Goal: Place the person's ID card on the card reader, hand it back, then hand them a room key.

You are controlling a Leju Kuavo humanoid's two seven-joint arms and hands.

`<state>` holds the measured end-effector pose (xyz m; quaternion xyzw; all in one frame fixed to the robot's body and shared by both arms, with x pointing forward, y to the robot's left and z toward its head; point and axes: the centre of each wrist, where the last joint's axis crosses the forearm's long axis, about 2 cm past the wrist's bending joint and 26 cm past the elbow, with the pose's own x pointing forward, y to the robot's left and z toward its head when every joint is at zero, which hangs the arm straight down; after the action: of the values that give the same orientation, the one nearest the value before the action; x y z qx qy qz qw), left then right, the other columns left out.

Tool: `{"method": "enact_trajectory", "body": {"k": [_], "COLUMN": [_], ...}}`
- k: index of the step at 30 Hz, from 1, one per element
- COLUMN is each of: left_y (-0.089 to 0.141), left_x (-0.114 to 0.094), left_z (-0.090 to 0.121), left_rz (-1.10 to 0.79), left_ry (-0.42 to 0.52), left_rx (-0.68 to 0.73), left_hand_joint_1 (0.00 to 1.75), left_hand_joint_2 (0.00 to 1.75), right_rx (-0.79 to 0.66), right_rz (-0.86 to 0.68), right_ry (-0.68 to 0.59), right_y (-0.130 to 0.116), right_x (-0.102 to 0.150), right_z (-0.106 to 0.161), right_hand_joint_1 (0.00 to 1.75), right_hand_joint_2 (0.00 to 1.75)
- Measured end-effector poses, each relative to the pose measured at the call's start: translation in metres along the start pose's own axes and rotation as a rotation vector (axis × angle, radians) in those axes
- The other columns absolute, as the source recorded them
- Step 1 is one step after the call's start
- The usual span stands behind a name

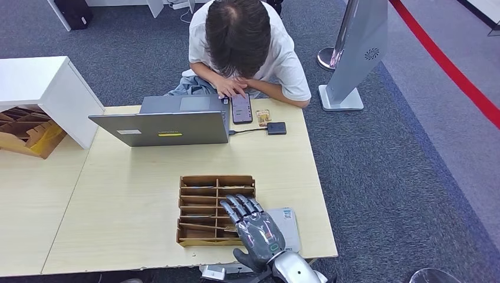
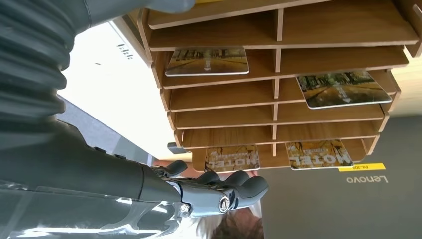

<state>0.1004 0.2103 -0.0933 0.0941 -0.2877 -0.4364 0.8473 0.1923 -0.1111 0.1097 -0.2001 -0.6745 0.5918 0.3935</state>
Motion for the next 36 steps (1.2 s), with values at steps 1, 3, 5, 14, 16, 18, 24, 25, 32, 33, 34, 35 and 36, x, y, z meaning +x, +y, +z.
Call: {"method": "enact_trajectory", "body": {"k": [1,3,5,14,16,18,24,25,32,33,34,35,36], "left_y": [0.0,0.0,0.0,0.0,0.0,0.0,-0.004,-0.005,-0.01,-0.009,-0.008,-0.007,-0.005], "left_x": [0.0,0.0,0.0,0.0,-0.001,-0.004,-0.023,-0.027,-0.054,-0.059,-0.064,-0.069,-0.074], "left_z": [0.0,0.0,0.0,0.0,0.0,0.0,0.005,0.006,0.016,0.017,0.018,0.019,0.021], "left_rz": [0.0,0.0,0.0,0.005,0.03,0.079,0.241,0.264,0.546,0.586,0.623,0.662,0.698], "left_ry": [0.0,0.001,0.001,0.006,0.019,0.039,0.101,0.111,0.188,0.194,0.197,0.199,0.201], "left_rx": [0.0,0.001,0.002,0.0,-0.019,-0.054,-0.136,-0.147,-0.264,-0.282,-0.3,-0.32,-0.34], "left_hand_joint_1": [0.0,0.0,0.0,0.0,0.0,0.0,0.0,0.0,0.0,0.0,0.0,0.0,0.0], "left_hand_joint_2": [0.0,0.0,0.0,0.0,0.0,0.0,0.0,0.0,0.0,0.0,0.0,0.0,0.0], "right_rx": [0.002,0.004,0.005,0.01,0.015,0.024,0.039,0.041,0.068,0.072,0.076,0.08,0.084], "right_rz": [0.0,0.0,-0.001,-0.001,-0.002,-0.005,-0.014,-0.015,-0.031,-0.032,-0.034,-0.035,-0.036], "right_ry": [0.001,0.002,0.003,0.003,0.002,-0.005,-0.056,-0.065,-0.16,-0.175,-0.189,-0.203,-0.217], "right_y": [0.0,0.001,0.001,0.001,0.002,0.002,0.002,0.002,0.003,0.003,0.003,0.003,0.003], "right_x": [0.0,0.0,0.0,0.0,-0.001,-0.001,0.001,0.001,0.004,0.005,0.005,0.006,0.006], "right_z": [0.0,0.0,0.0,0.0,-0.001,-0.002,-0.005,-0.006,-0.016,-0.018,-0.02,-0.021,-0.023], "right_hand_joint_1": [0.15,0.16,0.16,0.28,0.3,0.33,0.48,0.5,0.58,0.59,0.6,0.6,0.6], "right_hand_joint_2": [1.75,1.75,1.75,1.75,1.75,1.75,1.75,1.75,1.75,1.75,1.75,1.75,1.75]}}
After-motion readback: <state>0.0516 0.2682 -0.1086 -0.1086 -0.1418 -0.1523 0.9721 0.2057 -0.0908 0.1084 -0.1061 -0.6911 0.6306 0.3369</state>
